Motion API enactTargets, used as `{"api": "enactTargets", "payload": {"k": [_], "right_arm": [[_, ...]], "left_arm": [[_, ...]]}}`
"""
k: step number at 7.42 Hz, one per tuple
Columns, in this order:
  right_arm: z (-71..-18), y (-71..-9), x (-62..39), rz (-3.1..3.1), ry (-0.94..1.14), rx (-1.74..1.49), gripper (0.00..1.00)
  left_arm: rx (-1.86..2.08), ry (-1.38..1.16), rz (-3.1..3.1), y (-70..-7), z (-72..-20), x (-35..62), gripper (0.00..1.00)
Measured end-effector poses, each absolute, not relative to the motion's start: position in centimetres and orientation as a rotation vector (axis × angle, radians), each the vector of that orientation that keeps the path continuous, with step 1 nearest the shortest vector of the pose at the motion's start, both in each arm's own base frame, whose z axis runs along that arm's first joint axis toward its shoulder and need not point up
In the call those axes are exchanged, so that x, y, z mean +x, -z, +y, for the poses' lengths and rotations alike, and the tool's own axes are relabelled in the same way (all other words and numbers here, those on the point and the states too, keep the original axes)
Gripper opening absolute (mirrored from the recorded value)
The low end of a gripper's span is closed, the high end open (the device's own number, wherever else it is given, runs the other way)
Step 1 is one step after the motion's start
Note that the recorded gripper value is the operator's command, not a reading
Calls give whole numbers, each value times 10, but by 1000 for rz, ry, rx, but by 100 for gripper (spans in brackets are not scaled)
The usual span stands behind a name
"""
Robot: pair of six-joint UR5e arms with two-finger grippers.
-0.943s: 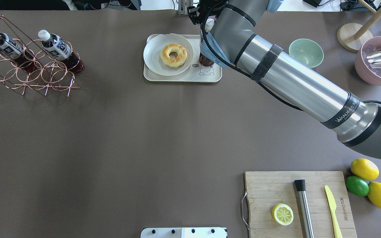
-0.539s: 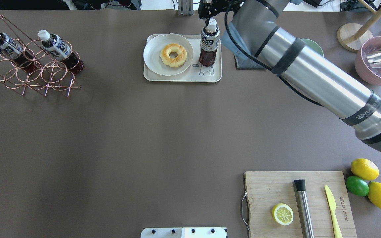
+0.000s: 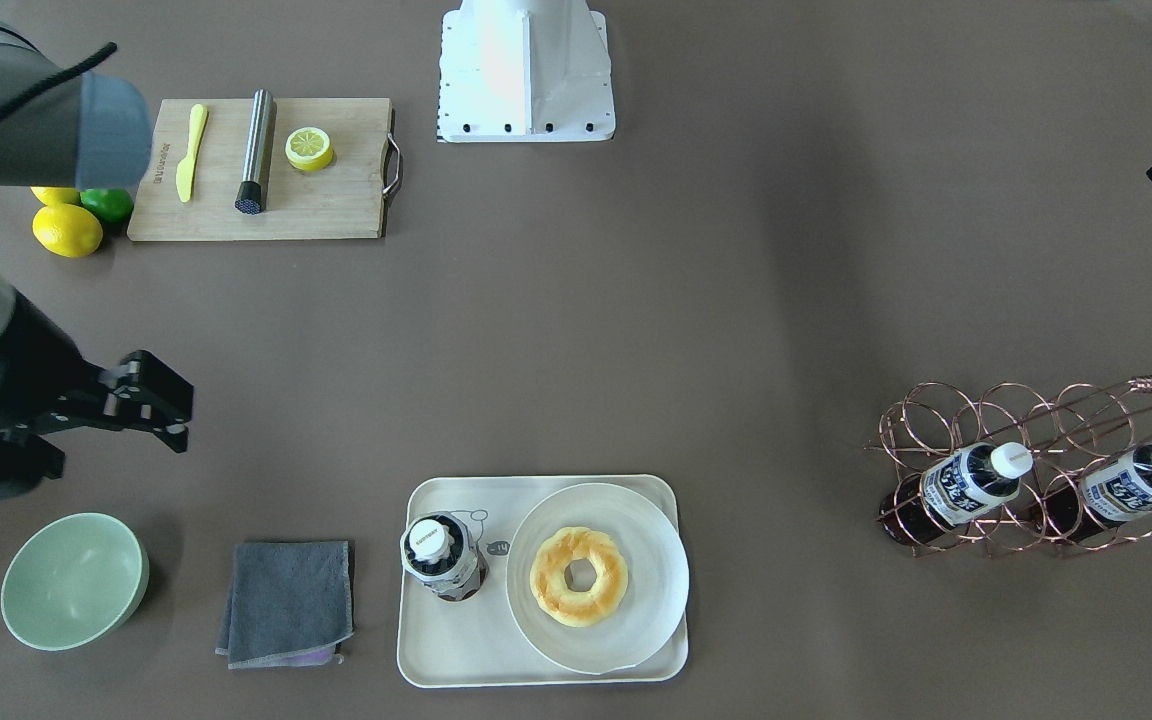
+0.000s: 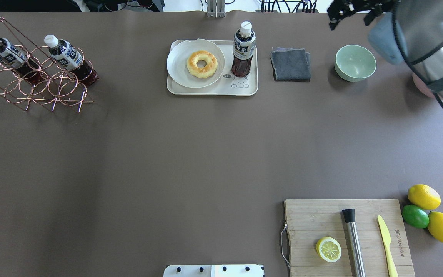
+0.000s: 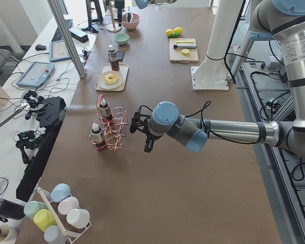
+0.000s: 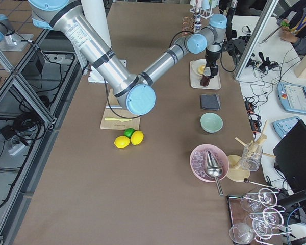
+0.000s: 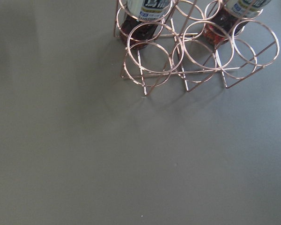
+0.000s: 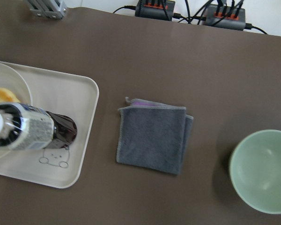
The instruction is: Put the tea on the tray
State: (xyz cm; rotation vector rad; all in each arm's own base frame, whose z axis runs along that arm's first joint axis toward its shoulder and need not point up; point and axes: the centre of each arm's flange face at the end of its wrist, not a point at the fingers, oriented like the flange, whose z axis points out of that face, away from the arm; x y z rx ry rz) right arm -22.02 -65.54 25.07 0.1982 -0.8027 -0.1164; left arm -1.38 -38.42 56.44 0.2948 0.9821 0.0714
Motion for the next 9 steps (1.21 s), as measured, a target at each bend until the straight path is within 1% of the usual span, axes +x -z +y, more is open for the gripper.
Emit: {"api": "enactTargets", "payload": {"k": [1,4,5,7,9], "right_arm": [[-635,-296,-174,-766,134,177,100],[-583,-449,-59,-717,234,104,100],[-563,-488,-27,-725,262,89,100],[-518,-556,16,-733,291,45,100],[-485,-595,38,-737,283,11,100]], "left_arm": [[268,-95,943,-577,-391,-21,96],[194,-115,796,-571,-443,-64,97],[166,-127,762,-574,-456,-81,97],[137,-133,751,-588,-455,-104,97],[140,-124,751,-600,-440,-112,97]]}}
